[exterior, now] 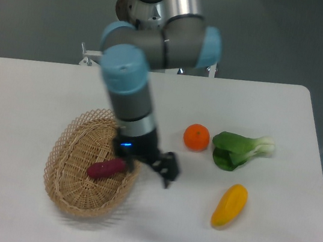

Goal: Place the sweet potato in the basket
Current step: 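Open the gripper to release the sweet potato and raise away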

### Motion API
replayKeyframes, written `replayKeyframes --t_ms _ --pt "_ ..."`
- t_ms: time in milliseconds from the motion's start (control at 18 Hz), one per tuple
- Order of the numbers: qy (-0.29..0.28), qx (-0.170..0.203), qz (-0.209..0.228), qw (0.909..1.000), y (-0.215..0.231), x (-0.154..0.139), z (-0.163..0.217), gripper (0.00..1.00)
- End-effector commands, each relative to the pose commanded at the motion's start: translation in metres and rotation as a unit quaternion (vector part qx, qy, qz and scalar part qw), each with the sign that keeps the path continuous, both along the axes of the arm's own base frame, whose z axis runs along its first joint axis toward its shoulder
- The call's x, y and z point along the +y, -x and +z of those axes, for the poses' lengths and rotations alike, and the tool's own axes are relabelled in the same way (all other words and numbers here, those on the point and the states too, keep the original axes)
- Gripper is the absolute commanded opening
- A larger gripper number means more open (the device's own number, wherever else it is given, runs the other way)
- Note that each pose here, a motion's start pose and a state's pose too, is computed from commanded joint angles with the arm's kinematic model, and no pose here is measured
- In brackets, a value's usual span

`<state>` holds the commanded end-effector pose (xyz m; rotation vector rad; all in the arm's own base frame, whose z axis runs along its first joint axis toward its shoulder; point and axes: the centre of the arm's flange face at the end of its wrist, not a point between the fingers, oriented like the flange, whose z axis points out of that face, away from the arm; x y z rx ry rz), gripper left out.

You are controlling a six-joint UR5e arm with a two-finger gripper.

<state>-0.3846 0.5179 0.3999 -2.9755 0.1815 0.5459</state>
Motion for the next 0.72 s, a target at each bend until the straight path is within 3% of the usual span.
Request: replayKeyframes --t_ms 111,222,444,722 --pt "0.043 -0.013 -0.060 0.9972 0.012 -0.023 0.018 1.00" --pt "0.042 -0.025 -0.090 0.9947 0.028 -0.047 0.035 1.00" --pt "0.003 -0.050 -0.106 0.9931 0.048 -0.084 0.054 1.00" --pt "0.004 -0.053 -0.115 0.9920 0.049 -0.090 0.054 1.00"
